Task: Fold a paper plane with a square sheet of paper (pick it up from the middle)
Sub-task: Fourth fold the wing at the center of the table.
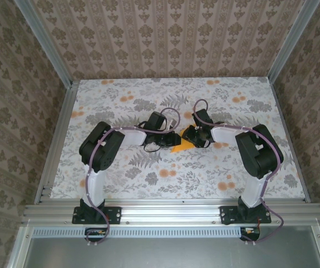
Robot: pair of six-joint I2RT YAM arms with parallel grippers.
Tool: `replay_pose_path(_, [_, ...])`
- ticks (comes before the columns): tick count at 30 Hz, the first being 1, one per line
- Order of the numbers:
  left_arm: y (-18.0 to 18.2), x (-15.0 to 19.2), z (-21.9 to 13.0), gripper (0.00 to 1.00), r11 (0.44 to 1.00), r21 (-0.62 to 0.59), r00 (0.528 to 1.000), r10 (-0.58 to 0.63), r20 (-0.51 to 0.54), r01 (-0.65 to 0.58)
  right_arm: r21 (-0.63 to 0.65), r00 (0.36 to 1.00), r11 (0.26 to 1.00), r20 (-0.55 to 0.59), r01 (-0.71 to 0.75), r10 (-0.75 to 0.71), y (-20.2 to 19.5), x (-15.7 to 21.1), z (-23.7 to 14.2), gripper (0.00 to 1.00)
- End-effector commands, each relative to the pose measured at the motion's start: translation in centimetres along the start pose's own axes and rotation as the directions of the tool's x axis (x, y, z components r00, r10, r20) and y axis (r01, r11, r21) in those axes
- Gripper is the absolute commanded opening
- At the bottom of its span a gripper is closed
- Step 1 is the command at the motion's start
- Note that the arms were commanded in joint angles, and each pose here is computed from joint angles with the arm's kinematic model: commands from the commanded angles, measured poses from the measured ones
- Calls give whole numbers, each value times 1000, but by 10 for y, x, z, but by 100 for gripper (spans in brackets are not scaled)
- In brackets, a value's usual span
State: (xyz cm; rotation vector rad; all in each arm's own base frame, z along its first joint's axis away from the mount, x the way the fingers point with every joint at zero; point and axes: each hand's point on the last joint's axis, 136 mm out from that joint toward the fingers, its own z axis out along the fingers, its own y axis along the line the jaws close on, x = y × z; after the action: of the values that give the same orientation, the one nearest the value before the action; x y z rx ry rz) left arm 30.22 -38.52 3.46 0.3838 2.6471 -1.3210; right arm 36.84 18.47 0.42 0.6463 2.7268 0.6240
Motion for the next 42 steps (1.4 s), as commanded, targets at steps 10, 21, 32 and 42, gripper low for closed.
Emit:
replay_pose_path(10, [-8,-1,-4,20,999,17,999,36,6,-36,534,979,846,-167,-13,121,-160,75,18,38])
replay_pose_path(21, [-11,7,-36,29,994,-45,992,99,77,-95,581,977,812,-138,-52,161,-163,74,14,38])
replay_pose_path(32, [1,26,-37,31,921,-244,946,322,41,-303,600,971,794,-121,-95,208,-164,76,12,39])
replay_pose_path(42, [12,24,-27,31,857,-350,917,400,-11,-378,597,970,797,-125,-96,211,-164,77,12,39])
